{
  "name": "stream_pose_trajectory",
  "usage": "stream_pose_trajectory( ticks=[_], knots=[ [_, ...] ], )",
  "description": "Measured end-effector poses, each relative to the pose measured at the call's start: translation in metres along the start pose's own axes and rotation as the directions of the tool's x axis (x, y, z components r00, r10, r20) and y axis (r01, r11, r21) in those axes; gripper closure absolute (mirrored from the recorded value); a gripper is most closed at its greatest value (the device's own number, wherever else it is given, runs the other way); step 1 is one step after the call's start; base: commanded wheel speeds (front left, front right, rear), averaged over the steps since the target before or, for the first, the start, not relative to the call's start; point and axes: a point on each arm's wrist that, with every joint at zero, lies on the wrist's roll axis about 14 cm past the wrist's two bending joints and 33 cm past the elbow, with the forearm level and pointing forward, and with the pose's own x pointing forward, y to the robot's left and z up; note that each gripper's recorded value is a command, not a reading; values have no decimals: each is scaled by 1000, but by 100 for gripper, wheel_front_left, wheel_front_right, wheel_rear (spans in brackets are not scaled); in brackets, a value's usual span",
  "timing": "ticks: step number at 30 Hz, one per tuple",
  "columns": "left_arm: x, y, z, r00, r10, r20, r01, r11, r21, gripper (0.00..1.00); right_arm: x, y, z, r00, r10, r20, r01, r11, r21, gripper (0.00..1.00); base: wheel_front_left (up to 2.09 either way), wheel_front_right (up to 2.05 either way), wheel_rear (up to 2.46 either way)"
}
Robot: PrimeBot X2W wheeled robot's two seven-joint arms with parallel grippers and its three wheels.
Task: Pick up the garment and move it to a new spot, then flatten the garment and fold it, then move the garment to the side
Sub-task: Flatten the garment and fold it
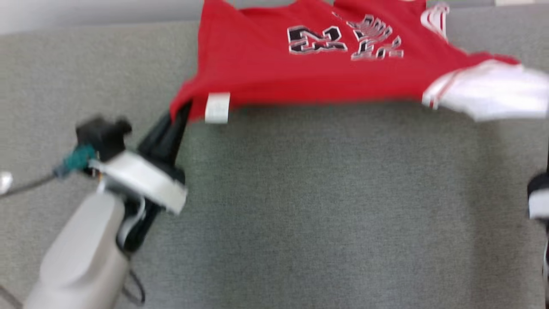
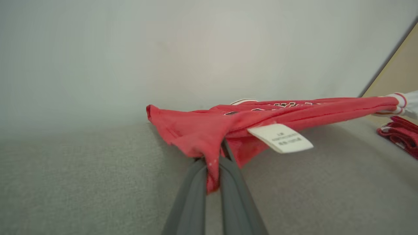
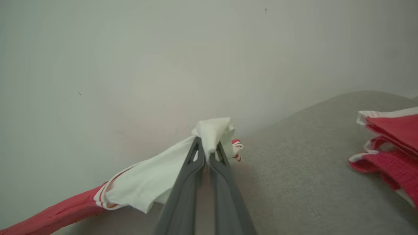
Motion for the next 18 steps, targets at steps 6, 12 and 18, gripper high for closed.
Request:
stream_pose_trajectory(
  ticks=[6,12,18],
  knots=[
    [-72,-17,-27,989,43,-143,-44,999,-1,100,-80,-20,-16,993,-85,-87,87,996,10,100,0,0,0],
    [-142,-53,-55,950,42,-310,-55,998,-32,100,-155,-35,-34,968,-174,-179,180,983,21,100,0,0,0],
    [-196,-82,-71,884,6,-467,-59,993,-98,100,-209,-41,-50,934,-226,-277,239,971,16,100,0,0,0]
  ],
)
